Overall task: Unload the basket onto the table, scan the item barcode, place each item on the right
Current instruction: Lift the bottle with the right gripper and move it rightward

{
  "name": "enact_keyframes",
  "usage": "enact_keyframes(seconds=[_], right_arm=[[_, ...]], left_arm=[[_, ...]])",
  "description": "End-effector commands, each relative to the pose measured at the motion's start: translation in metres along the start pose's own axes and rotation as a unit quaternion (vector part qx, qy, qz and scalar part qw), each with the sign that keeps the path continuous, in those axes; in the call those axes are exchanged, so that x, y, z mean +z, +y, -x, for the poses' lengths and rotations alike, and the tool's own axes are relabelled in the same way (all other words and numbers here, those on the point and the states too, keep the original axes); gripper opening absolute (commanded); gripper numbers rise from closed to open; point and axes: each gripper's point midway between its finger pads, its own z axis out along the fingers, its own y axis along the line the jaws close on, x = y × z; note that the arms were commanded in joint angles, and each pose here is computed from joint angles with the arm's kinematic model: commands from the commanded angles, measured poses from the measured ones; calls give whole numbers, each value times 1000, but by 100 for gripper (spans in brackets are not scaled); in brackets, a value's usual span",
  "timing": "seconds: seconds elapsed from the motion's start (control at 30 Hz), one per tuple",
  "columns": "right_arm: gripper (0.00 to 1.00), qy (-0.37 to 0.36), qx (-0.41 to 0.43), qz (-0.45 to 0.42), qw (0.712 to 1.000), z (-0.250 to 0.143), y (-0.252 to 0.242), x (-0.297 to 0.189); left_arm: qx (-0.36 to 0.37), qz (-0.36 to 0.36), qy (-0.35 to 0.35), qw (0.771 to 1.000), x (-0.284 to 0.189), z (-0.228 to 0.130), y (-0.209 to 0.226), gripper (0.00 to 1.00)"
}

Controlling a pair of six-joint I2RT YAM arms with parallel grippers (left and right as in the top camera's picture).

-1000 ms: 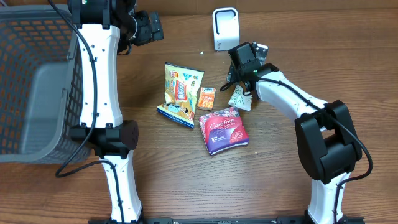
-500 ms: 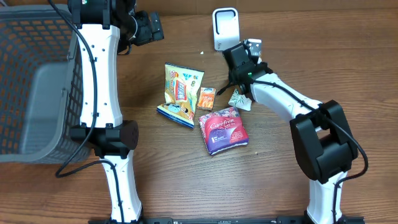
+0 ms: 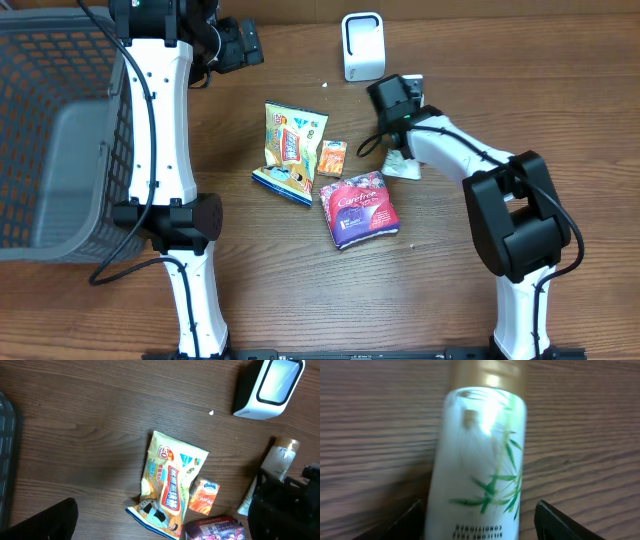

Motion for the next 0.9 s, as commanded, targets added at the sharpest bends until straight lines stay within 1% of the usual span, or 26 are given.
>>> enact_keyframes(seconds=[0.0,0.03,0.1,0.2,0.3,0.37,0.4,0.47,0.5,0.6,0.63,0.77,0.87], right_arm=[[55,30,18,36,999,-5,-5,12],[50,34,25,34,999,-5,-10,14],[43,43,41,33,998,-7,-18,17],[40,69,53,49,995,-11,-26,19],[37,74,59,45,994,-3,-36,11],[34,77,63,53,994,4,-38,3],[30,82,63,68,992,8,-36,-5],[28,92,54,116,987,14,-27,-19],[28,99,51,147,983,15,-21,-27],[20,125,65,214,967,13,-11,-43],[19,133,70,231,961,12,-10,-46],[19,186,105,323,922,3,-8,-61],[19,206,105,395,889,1,-8,-76]], left_arm=[[1,0,-7,1000,-6,1,0,100],[1,0,-7,1000,-6,1,0,100],[1,0,-7,1000,-6,1,0,99],[1,0,-7,1000,-6,1,0,100],[1,0,-7,1000,-6,1,0,100],[1,0,-7,1000,-6,1,0,100],[1,0,-7,1000,-6,1,0,100],[1,0,-7,1000,-6,1,0,100],[1,0,-7,1000,-6,1,0,100],[1,0,-7,1000,-6,1,0,100],[1,0,-7,1000,-6,1,0,100],[1,0,-7,1000,-6,1,0,100],[1,0,-7,1000,-6,1,0,100]])
